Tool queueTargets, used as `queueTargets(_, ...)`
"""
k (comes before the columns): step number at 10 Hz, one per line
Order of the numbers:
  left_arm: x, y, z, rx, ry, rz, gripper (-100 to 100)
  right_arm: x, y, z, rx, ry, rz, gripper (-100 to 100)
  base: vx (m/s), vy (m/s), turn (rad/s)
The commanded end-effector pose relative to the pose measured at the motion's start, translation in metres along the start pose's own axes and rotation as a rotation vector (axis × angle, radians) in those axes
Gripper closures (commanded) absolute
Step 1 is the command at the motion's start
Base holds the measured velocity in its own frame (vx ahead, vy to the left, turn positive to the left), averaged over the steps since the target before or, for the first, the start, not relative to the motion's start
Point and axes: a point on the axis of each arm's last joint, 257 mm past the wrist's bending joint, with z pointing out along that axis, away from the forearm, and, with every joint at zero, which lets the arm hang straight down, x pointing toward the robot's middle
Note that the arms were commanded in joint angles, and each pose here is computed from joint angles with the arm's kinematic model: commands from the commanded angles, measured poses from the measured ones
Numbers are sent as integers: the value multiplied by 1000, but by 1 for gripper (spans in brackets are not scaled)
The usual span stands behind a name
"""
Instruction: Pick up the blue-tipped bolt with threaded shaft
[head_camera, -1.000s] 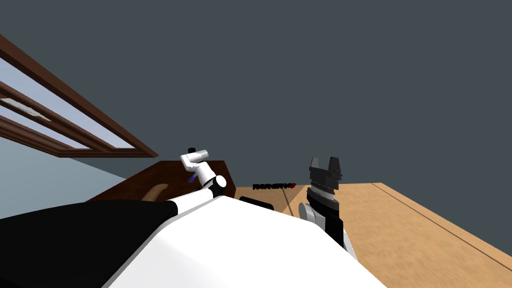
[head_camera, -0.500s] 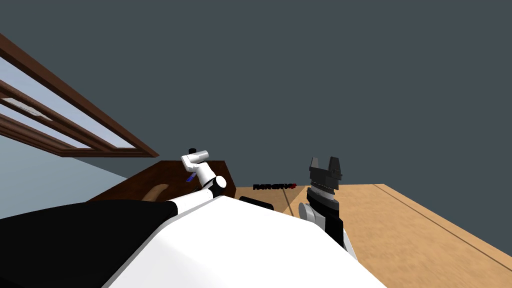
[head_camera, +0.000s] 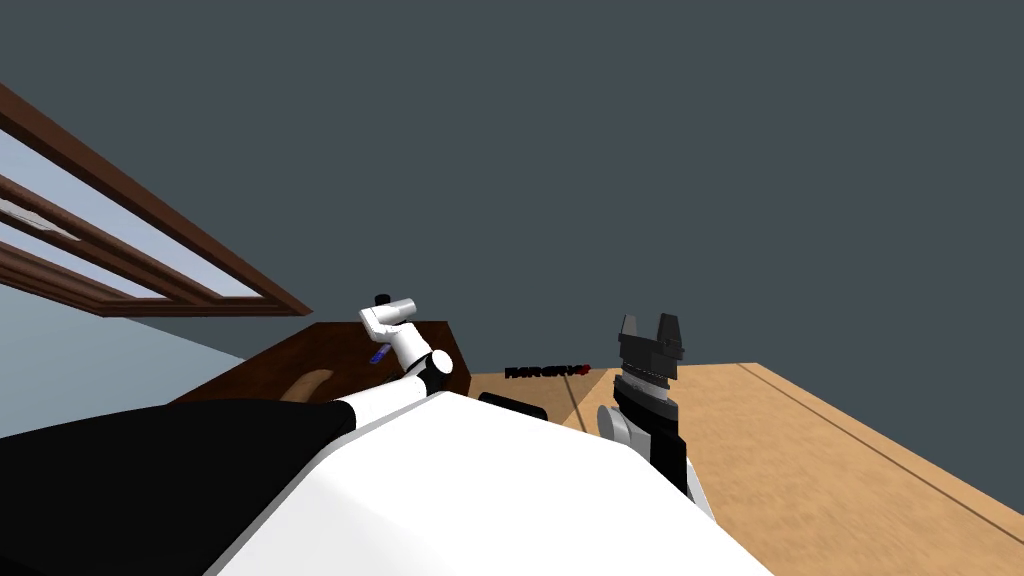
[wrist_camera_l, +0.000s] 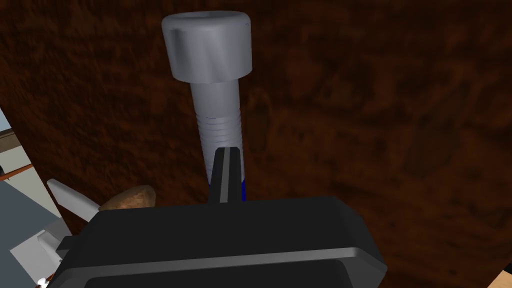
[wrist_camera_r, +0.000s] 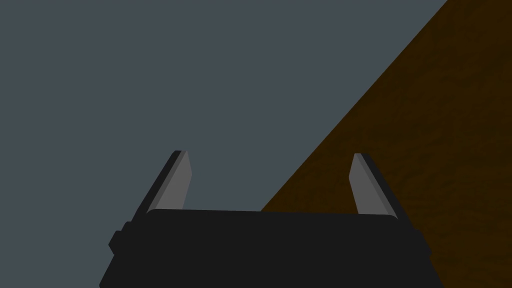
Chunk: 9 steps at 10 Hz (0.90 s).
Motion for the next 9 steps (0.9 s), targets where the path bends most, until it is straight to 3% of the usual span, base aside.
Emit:
queueTargets(1,0,0,0,0,0,0,100,0,0,0,0,0,0,0,-15,-14,-9)
queueTargets(2,0,0,0,-1,-1,0,0,0,0,0,0,0,0,0,0,0,0)
queueTargets(3,9,-15,-6,14,19,-20,-100,0,0,0,0,0,0,0,5,-16,-30)
queueTargets(7,24,-42,-20,22,52,-74,-100,0,0,0,0,0,0,0,13,-36,-23)
queueTargets(9,30,-42,-27,-8,61,-79,-100,0,0,0,0,0,0,0,-2,-44,53)
